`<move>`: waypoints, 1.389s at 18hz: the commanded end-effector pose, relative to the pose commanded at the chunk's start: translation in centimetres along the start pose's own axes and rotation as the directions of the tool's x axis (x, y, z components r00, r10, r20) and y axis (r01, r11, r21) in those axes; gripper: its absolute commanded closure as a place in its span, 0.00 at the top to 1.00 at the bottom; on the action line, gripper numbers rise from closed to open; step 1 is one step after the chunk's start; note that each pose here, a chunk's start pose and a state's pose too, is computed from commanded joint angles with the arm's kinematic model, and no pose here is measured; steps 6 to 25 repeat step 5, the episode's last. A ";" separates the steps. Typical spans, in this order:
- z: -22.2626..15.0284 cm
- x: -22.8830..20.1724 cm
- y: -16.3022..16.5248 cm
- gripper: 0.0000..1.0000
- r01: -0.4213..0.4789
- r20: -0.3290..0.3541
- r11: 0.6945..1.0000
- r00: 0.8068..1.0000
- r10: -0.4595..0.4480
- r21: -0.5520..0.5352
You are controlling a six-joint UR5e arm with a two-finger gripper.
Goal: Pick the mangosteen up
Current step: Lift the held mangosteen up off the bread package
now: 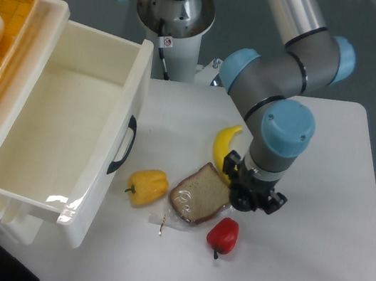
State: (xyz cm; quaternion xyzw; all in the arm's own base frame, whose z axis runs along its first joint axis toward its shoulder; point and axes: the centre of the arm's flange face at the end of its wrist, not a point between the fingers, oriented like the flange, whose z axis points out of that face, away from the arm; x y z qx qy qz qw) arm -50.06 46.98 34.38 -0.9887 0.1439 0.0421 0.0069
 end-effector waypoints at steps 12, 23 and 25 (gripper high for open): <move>-2.8 -0.4 1.8 0.09 -0.032 0.003 0.999 0.999 0.032 -0.014; -2.8 -0.4 1.8 0.09 -0.032 0.003 0.999 0.999 0.032 -0.014; -2.8 -0.4 1.8 0.09 -0.032 0.003 0.999 0.999 0.032 -0.014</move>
